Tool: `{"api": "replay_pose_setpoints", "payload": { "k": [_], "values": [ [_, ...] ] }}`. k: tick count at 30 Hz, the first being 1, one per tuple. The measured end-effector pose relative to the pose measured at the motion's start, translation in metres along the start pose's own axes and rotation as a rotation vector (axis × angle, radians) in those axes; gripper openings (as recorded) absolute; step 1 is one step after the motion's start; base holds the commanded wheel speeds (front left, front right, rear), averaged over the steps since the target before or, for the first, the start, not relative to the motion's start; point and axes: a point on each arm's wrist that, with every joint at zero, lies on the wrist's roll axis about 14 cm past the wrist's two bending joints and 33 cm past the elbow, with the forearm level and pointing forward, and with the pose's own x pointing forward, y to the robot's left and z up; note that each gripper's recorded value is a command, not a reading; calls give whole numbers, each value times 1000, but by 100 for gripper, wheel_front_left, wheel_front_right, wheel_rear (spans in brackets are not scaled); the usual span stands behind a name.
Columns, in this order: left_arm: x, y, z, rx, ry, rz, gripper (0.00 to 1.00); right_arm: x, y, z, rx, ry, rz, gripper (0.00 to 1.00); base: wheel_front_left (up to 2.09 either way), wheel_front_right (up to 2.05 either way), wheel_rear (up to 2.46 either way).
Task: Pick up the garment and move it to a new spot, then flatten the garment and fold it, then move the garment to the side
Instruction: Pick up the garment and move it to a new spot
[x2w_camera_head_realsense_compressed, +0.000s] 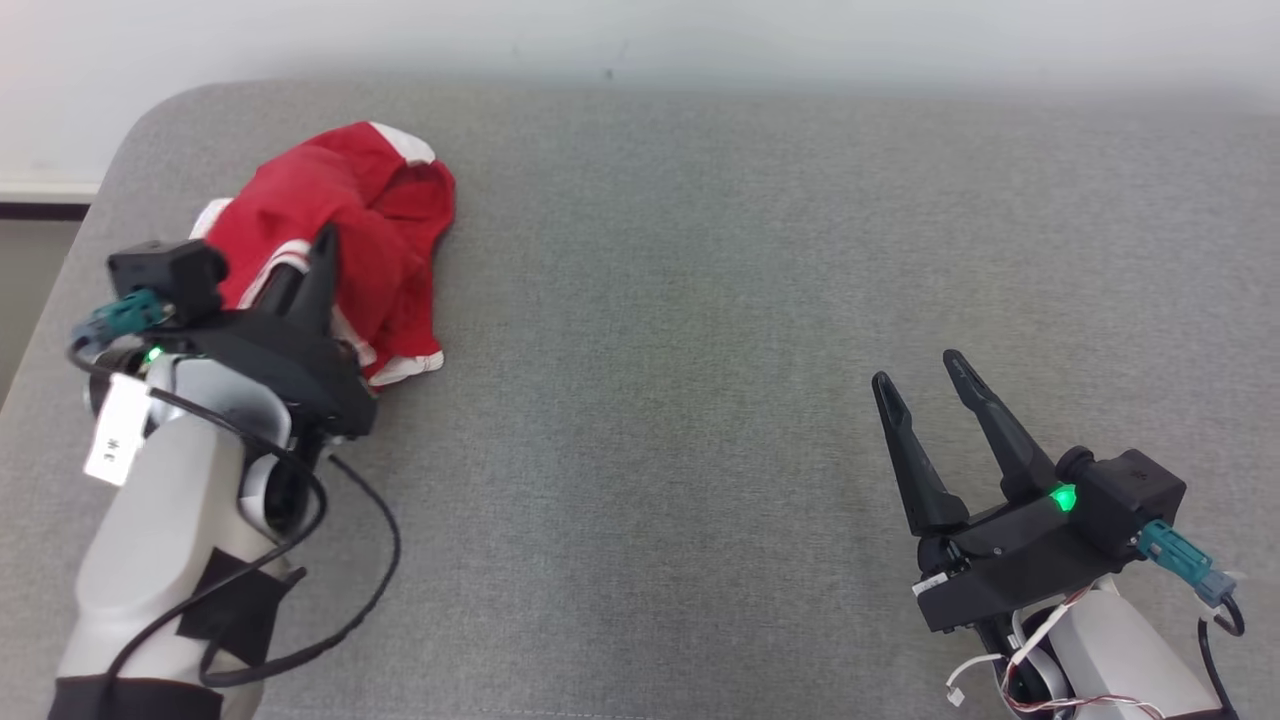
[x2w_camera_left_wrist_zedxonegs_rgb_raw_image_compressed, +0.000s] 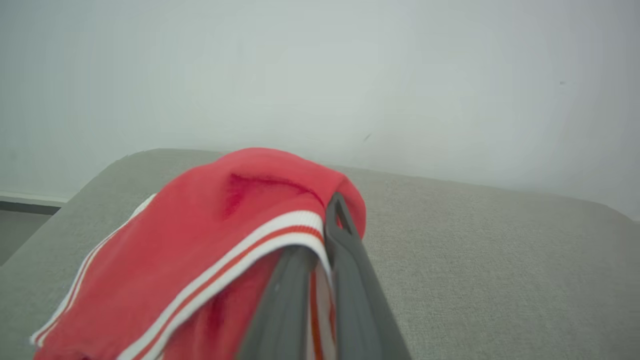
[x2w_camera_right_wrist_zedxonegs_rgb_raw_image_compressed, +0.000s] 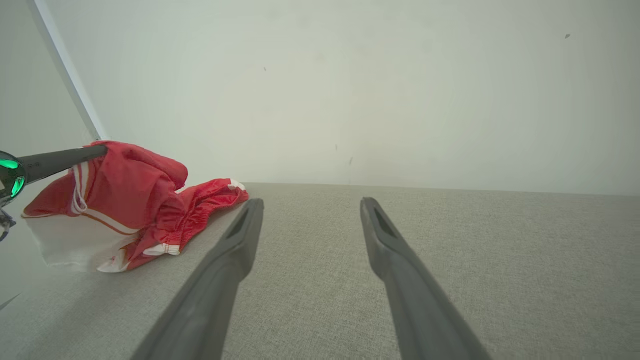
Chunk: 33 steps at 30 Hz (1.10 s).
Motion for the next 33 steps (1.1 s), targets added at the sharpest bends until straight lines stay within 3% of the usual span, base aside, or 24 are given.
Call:
{"api": "replay_pose_setpoints", "payload": {
  "k": [10, 27, 33],
  "values": [
    [2, -86, 12, 27, -64, -230, 0, -15, -8, 15, -14, -28, -49, 100, 0, 0, 0],
    [-16, -248, 15, -52, -89, -640, 0, -70, -46, 38, -59, -59, -218, 100, 0, 0, 0],
    [-31, -293, -14, -60, 0, -760, 0, -90, -57, 45, -71, -73, -278, 100, 0, 0, 0]
  ]
}}
